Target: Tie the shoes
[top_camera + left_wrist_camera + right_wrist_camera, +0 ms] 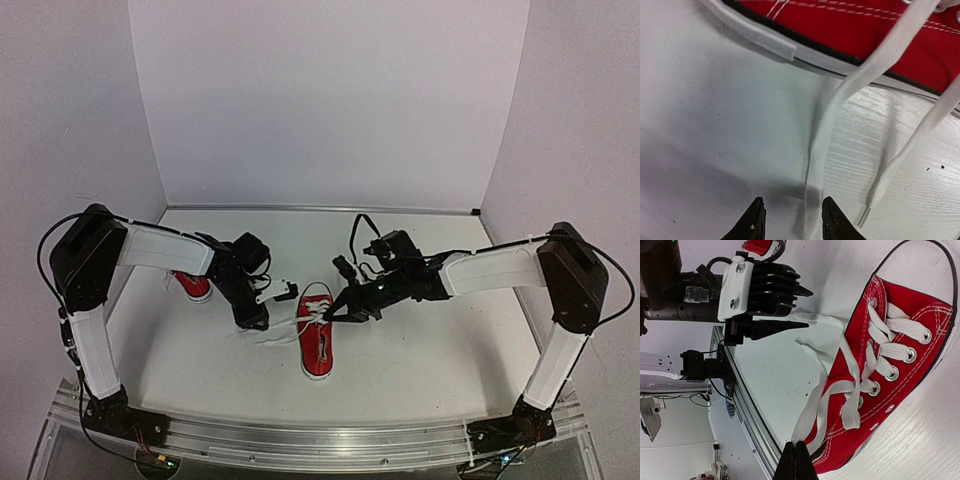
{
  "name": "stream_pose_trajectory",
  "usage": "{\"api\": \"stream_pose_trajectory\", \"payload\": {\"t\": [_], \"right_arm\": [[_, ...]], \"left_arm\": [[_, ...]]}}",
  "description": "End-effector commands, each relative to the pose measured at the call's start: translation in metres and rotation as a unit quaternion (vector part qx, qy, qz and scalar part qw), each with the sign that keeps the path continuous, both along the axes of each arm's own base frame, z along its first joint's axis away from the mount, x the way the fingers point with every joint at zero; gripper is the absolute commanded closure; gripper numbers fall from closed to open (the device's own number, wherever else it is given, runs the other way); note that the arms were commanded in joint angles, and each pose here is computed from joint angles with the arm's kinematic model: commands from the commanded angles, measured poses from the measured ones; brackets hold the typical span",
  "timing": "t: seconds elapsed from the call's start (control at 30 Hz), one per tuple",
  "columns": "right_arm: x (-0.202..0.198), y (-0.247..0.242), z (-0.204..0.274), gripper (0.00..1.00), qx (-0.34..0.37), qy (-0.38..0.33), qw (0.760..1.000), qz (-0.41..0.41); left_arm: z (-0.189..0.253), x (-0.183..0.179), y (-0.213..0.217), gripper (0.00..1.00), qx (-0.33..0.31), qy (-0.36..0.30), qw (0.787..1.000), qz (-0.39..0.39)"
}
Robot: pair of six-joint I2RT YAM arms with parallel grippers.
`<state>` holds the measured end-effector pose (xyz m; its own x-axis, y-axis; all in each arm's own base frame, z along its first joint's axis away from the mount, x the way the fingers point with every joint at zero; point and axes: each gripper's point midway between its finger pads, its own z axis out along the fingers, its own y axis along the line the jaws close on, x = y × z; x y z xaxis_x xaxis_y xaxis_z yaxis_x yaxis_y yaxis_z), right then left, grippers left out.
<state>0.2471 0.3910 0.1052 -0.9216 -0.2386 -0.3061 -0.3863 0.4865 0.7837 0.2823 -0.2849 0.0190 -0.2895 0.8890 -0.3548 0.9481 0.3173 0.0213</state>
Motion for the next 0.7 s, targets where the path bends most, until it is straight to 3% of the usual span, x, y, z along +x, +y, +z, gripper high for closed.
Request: {"api": "stream_pose_trajectory", "payload": {"t": [0.0,0.13,0.27,0.4,0.67], "right_arm": [[0.008,0.009,0.017,1.00,0.016,-0.020,1.000,-0.001],[0.008,0.009,0.014,1.00,0.013,-0.018,1.000,-0.001],[0.008,0.009,0.013,1.00,0.011,-0.019,1.000,-0.003],[0.009,0.008,0.012,1.00,0.008,-0.019,1.000,-0.005],[0.016,0.009,0.018,1.00,0.008,-0.028,0.999,-0.020]], "left_arm": [[-0.010,-0.001,0.012,0.65,0.032,0.042,0.999,0.002],[-0.022,-0.011,0.019,0.71,0.056,0.084,0.995,-0.001],[-0.024,-0.013,0.022,0.89,0.063,0.091,0.994,0.001],[-0.006,-0.012,0.021,1.00,0.047,0.074,0.996,0.005],[0.089,-0.016,0.011,1.00,-0.049,-0.032,0.998,0.029]]}}
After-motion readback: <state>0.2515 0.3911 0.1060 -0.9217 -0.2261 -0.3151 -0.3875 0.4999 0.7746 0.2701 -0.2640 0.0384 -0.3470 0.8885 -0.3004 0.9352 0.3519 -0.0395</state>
